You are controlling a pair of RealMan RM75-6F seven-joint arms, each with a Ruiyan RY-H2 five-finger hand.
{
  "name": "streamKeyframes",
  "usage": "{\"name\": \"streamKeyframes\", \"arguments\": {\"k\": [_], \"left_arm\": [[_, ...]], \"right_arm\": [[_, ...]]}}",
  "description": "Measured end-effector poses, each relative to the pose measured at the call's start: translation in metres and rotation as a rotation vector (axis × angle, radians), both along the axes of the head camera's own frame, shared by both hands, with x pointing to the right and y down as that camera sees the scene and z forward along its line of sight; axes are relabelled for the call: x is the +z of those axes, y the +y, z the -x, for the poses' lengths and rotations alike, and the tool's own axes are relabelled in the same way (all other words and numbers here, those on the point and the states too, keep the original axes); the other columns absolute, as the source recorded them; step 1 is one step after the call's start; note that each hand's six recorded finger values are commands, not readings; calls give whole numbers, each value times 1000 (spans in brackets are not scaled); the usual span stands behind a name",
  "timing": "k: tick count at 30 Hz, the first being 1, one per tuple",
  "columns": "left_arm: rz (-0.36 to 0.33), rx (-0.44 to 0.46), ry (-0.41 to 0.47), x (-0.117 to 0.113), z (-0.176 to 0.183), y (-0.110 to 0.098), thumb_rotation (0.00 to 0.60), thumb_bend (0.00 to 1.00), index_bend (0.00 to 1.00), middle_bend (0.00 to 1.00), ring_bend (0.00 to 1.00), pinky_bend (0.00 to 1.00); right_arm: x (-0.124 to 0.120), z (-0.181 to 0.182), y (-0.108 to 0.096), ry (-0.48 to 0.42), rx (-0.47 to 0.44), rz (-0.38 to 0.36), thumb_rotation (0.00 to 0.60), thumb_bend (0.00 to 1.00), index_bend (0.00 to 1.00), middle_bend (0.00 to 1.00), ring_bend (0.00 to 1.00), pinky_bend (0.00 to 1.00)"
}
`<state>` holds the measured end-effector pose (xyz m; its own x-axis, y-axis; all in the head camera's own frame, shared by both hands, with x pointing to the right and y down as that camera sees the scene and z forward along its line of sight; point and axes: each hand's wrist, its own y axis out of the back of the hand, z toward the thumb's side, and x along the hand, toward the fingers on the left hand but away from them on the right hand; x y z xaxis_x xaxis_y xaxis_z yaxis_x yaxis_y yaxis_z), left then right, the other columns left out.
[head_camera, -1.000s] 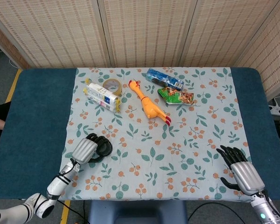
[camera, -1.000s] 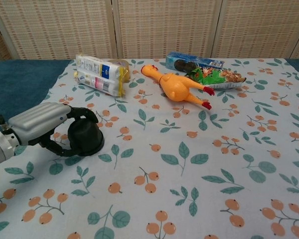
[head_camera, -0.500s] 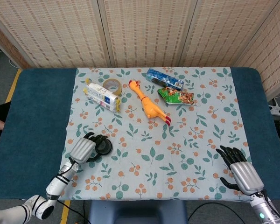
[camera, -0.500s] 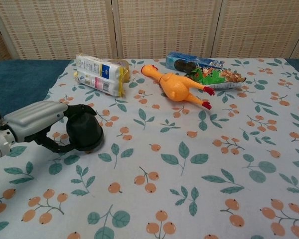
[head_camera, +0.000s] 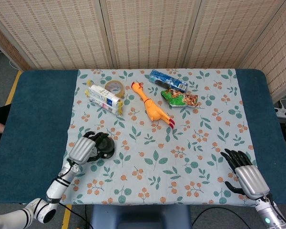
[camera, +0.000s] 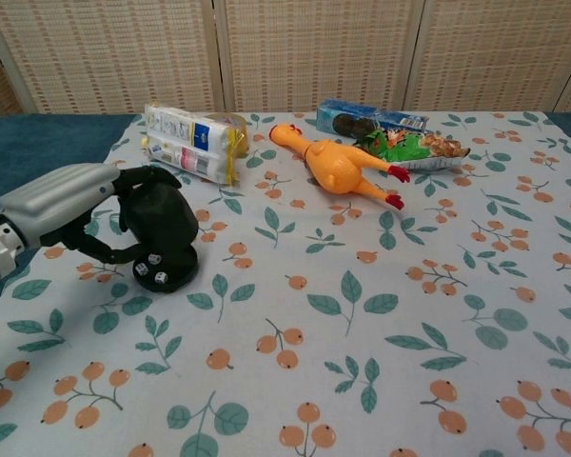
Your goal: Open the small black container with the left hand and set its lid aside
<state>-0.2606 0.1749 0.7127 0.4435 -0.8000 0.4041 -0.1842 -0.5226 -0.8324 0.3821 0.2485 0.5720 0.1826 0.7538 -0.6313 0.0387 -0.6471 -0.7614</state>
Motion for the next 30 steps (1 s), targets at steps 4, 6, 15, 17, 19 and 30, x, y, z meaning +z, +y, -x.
{"name": "streamKeyframes", "arguments": {"k": [4,6,15,17,19,30], "left_arm": [[-54,-40,28,-9,4,-13,600,591,681,844,540,242],[-50,-42,3,-6,11,-16,600,551,633,789,511,227],[117,-56,-179,33,61,-13,600,451,96,229,190,175],[140,-51,-208,37,69,-12,600,431,2,50,51,162],[144,-55,-218,37,72,-14,600,420,0,0,2,154],[108,-41,-190,19,70,-17,600,361,0,0,0,125]], "right_arm": [[0,0,0,0,1,0,600,201,0,0,0,0],[-1,-1,0,-1,1,-1,600,201,0,0,0,0],[1,1,1,2,-4,1,600,202,0,0,0,0],[2,2,1,4,-6,3,600,201,0,0,0,0],[2,2,1,5,-6,4,600,201,0,0,0,0],[2,2,1,5,-8,3,600,202,0,0,0,0]]}}
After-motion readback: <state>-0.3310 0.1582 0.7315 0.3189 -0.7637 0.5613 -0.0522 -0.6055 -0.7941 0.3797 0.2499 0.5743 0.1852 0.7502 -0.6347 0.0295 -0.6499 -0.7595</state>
